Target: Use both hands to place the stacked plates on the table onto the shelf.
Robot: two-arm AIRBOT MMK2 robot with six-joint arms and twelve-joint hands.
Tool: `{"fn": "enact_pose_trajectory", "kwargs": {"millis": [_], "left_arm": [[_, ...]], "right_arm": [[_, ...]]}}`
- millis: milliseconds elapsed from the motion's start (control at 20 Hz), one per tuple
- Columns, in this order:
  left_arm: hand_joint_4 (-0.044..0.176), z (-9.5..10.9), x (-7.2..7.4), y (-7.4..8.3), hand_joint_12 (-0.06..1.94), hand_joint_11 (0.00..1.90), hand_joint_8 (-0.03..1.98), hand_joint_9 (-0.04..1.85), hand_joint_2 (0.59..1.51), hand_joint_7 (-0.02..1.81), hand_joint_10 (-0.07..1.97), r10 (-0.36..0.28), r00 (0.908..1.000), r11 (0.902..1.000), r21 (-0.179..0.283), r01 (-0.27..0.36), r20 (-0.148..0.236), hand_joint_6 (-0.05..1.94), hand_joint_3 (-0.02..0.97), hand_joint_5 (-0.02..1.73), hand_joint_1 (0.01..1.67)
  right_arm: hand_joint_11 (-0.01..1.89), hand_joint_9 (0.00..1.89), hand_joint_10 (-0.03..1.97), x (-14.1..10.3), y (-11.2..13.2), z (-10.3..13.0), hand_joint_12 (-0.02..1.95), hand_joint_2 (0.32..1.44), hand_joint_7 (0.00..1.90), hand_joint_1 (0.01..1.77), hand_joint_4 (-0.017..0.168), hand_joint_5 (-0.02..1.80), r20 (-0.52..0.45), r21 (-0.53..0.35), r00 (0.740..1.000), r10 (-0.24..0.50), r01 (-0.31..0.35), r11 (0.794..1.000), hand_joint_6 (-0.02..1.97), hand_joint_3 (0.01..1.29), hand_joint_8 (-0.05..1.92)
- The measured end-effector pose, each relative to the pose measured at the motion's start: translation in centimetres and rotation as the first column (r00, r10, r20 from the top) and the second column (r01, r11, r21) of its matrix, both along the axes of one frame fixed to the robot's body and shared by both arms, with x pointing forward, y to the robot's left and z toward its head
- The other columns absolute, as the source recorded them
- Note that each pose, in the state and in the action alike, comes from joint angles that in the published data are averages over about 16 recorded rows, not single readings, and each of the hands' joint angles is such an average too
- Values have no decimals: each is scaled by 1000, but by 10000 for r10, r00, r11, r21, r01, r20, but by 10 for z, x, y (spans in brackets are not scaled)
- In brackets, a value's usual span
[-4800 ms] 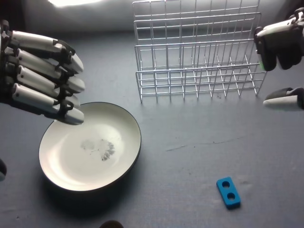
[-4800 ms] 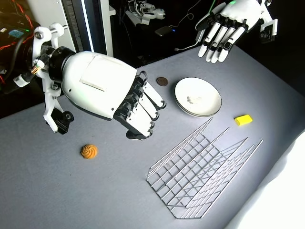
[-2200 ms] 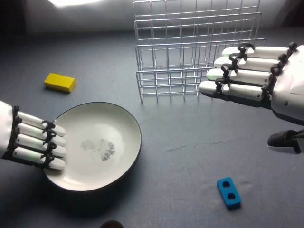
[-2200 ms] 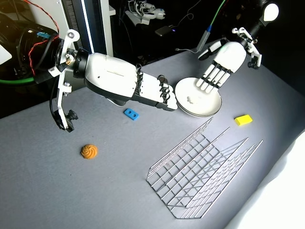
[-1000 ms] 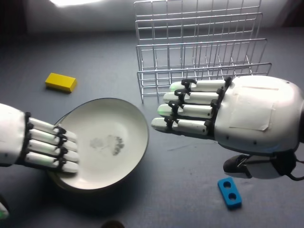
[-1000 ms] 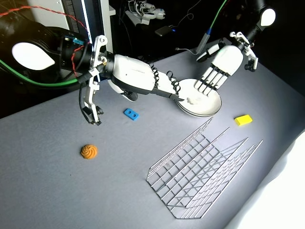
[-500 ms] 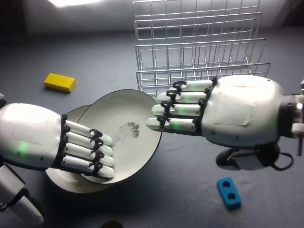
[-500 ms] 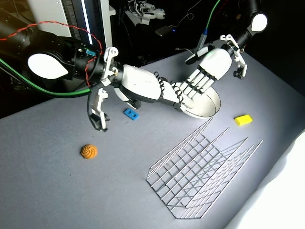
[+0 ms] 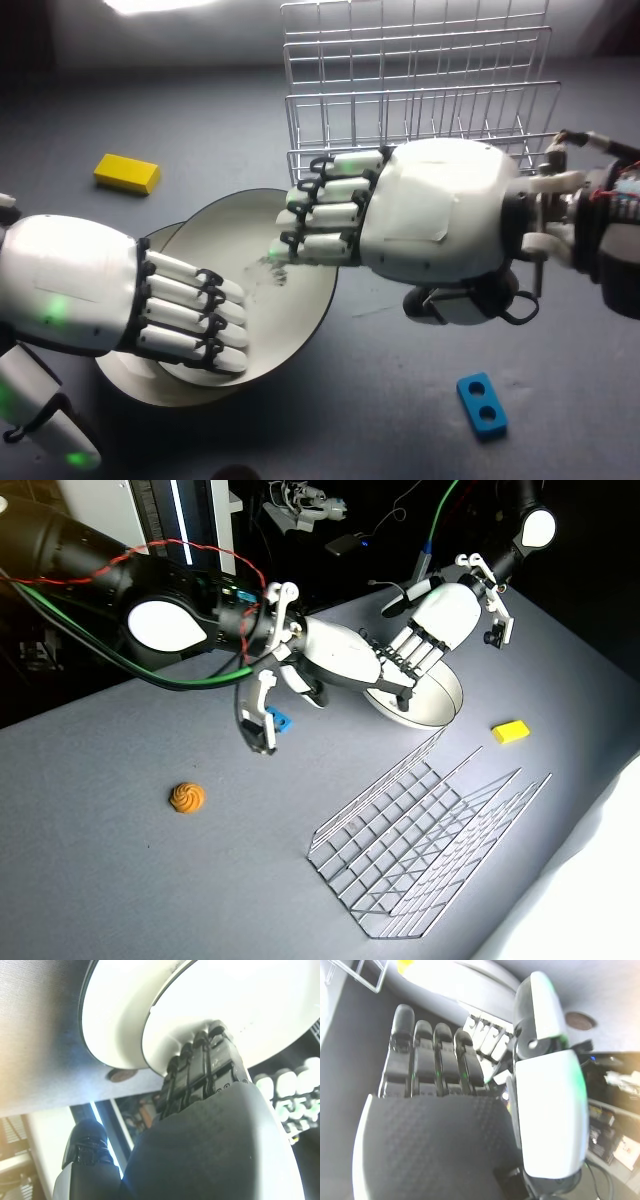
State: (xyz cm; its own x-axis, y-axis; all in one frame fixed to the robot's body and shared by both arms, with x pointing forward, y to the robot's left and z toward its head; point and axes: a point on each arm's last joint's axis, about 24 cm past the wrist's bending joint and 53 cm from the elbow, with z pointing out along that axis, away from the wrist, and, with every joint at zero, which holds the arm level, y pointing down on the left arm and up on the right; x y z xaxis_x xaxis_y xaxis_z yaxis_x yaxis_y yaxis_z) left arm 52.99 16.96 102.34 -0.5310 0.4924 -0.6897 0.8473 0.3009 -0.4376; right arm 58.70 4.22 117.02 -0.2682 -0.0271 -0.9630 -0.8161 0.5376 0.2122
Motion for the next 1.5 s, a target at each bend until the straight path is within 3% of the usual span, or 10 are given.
{"fn": "enact_pose_trajectory", "kwargs": {"millis": [400, 800, 1150, 1500], "left_arm": [[0, 6, 16, 24, -5, 13, 3, 18, 1142, 18, 9, 173, 9997, 9997, 192, -176, 187, 7, 14, 16, 17], [1, 12, 32, 52, -4, 13, 2, 21, 1148, 20, 11, 245, 9990, 9984, 504, -263, 369, 12, 14, 20, 17], [1, 5, 34, 71, -9, 14, 2, 21, 1149, 19, 11, 208, 9995, 9957, 894, -230, 255, 11, 14, 20, 16], [1, -5, 30, 79, -17, 16, 1, 19, 1149, 16, 11, 158, 9998, 9937, 1112, -167, 83, 10, 15, 15, 15]], "right_arm": [[19, 109, 6, 10, 16, 5, 763, 1038, 95, 1098, 8, 146, 170, 1, 9998, 87, -87, 10000, 20, 22, 12], [17, 86, 7, 17, 13, 28, 683, 1038, 74, 1082, 8, 126, 384, 311, 9992, -95, 83, 9995, 21, 22, 12], [16, 62, 7, 14, 9, 41, 604, 1052, 54, 1081, 8, 107, 448, 458, 9989, -157, 136, 9989, 21, 22, 12], [16, 58, 8, 8, 9, 43, 613, 1054, 54, 1089, 8, 112, 418, 437, 9991, -76, 58, 9990, 20, 23, 12]]}}
